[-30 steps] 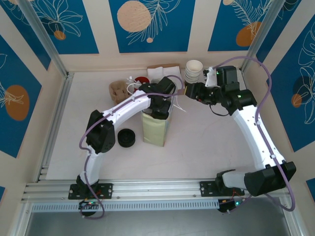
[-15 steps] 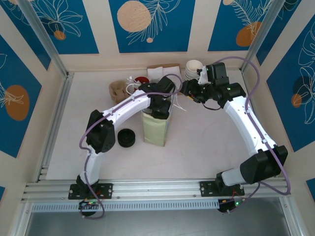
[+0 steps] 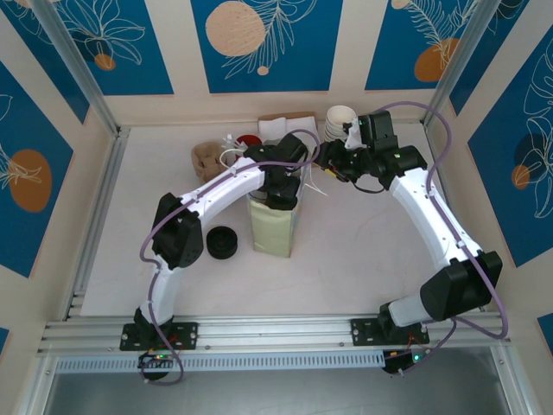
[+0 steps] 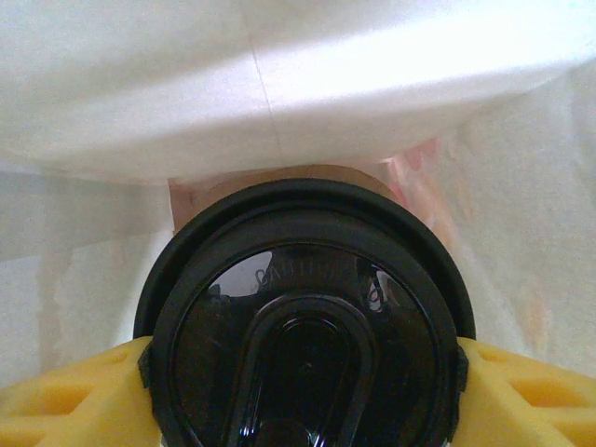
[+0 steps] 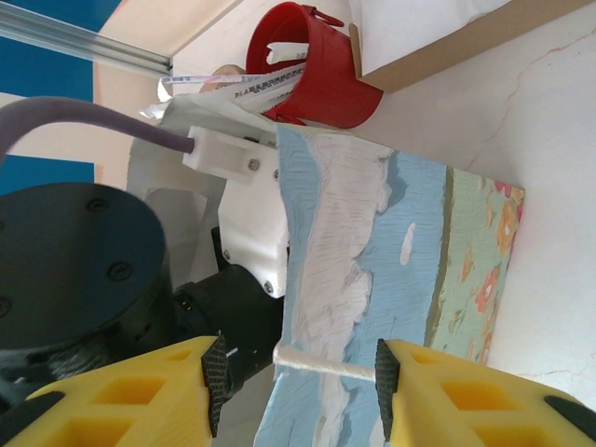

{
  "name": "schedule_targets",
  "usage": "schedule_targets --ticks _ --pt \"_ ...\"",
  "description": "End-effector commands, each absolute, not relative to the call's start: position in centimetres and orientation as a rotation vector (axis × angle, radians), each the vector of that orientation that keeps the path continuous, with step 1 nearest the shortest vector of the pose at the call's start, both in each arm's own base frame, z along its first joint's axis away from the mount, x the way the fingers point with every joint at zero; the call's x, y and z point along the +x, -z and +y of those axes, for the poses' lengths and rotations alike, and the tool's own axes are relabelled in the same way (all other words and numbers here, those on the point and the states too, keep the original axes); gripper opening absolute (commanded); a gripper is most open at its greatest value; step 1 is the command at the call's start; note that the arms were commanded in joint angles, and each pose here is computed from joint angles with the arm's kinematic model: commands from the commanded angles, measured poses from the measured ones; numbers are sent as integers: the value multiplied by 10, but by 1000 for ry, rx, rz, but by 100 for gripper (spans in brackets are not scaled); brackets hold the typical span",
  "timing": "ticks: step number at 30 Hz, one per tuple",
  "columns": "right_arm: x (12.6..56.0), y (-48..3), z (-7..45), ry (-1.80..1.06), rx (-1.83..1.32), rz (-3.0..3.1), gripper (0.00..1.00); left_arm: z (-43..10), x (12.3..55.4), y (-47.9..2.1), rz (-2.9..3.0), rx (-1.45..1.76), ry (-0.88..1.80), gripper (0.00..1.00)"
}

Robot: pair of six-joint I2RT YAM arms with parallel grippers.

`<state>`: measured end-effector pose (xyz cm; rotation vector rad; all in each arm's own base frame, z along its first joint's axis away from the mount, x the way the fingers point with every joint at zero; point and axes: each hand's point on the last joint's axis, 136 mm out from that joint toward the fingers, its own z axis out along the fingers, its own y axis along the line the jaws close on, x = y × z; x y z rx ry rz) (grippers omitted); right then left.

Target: Pack the takeout coffee

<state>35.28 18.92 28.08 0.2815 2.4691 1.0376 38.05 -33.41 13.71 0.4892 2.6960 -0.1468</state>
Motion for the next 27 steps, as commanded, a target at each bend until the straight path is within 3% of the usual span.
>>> schedule_targets --ticks 1,13,18,21,27 --pt "353 -275 199 -1076 274 2498 48 -336 367 -116 2797 492 169 69" --pt "353 -262 210 -1070 231 2553 47 -335 367 -118 2797 486 166 69" --pt "350 -257 205 -1023 229 2584 31 -335 368 -125 2790 478 169 70" --pt "349 -259 201 -979 211 2589 20 -334 369 -133 2776 468 169 78" --pt "348 -264 191 -860 172 2616 9 -332 369 -154 2754 430 181 85"
